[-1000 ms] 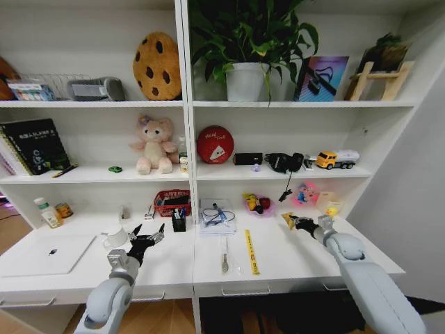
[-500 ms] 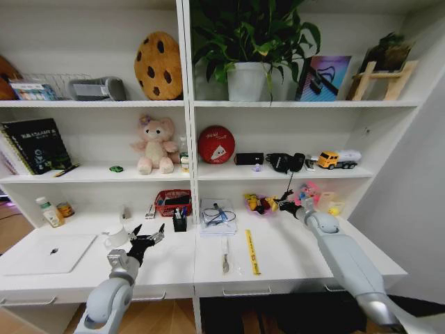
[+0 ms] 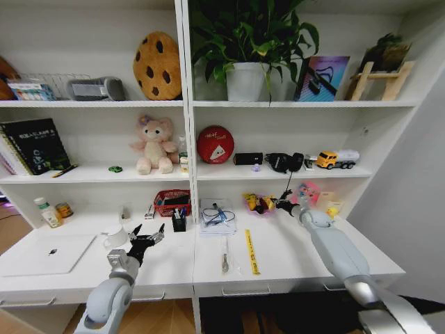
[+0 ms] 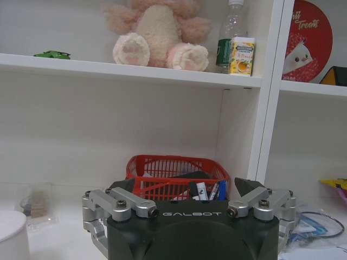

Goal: Organize the objects on the table.

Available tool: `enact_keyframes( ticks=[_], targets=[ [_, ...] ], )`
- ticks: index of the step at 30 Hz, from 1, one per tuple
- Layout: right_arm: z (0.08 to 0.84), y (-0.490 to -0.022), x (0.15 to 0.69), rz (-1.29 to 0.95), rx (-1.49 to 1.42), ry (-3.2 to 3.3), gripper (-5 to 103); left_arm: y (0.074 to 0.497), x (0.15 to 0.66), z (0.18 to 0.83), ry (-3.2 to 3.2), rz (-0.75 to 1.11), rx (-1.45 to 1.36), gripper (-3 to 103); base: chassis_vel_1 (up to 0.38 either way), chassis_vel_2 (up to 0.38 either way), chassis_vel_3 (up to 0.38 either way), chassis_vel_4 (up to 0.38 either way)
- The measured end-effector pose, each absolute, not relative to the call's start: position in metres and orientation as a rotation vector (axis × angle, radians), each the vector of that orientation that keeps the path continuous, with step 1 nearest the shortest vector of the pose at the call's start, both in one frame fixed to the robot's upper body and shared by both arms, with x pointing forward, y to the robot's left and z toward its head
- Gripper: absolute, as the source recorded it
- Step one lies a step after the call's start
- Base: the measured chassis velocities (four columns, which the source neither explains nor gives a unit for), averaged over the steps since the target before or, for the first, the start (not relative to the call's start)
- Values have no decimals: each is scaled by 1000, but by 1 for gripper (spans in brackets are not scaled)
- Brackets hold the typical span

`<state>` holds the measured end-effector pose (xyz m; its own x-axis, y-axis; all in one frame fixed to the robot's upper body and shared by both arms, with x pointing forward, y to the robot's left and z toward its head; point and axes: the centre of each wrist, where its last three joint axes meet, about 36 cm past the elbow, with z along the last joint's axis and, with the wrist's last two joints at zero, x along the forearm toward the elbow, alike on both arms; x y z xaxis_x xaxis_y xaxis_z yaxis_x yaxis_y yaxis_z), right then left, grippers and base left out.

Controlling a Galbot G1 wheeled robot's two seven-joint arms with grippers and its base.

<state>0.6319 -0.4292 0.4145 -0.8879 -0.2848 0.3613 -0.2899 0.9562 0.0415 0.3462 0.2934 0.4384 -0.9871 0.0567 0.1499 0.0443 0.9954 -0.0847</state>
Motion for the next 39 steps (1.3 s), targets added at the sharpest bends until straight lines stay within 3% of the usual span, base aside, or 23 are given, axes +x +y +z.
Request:
enact_keyframes(
  ticks=[23,24,27,28,29,30,32,33,35,36,38,39],
  targets=[
    [414,-401,677,-32,360,-2789,0,293,346,438,-2985,122,-76,100,0,0,0,0],
    [412,-398,678,-18,340,-2787,5,293,346,438,-2985,121,-76,100,0,0,0,0],
    [409,-393,678,2,320,-2786,5,293,346,438,-2985,122,-76,100,0,0,0,0],
    [407,-391,677,9,307,-2784,16,293,346,438,-2985,122,-76,100,0,0,0,0],
    [404,-389,676,13,296,-2781,16,293,346,438,-2985,122,-76,100,0,0,0,0],
    [403,-388,676,17,290,-2780,27,293,346,438,-2985,122,-76,100,0,0,0,0],
    [401,-386,675,17,285,-2779,27,293,346,438,-2985,122,-76,100,0,0,0,0],
    [400,-385,675,22,282,-2778,37,293,346,438,-2985,122,-76,100,0,0,0,0],
    [400,-384,674,31,282,-2778,37,293,346,438,-2985,122,-76,100,0,0,0,0],
    [401,-384,672,42,284,-2781,48,293,346,438,-2985,122,-76,100,0,0,0,0],
    [402,-384,670,53,285,-2782,48,293,346,438,-2985,122,-76,100,0,0,0,0],
    [403,-385,666,67,287,-2781,59,293,346,438,-2985,122,-76,100,0,0,0,0]
  ],
)
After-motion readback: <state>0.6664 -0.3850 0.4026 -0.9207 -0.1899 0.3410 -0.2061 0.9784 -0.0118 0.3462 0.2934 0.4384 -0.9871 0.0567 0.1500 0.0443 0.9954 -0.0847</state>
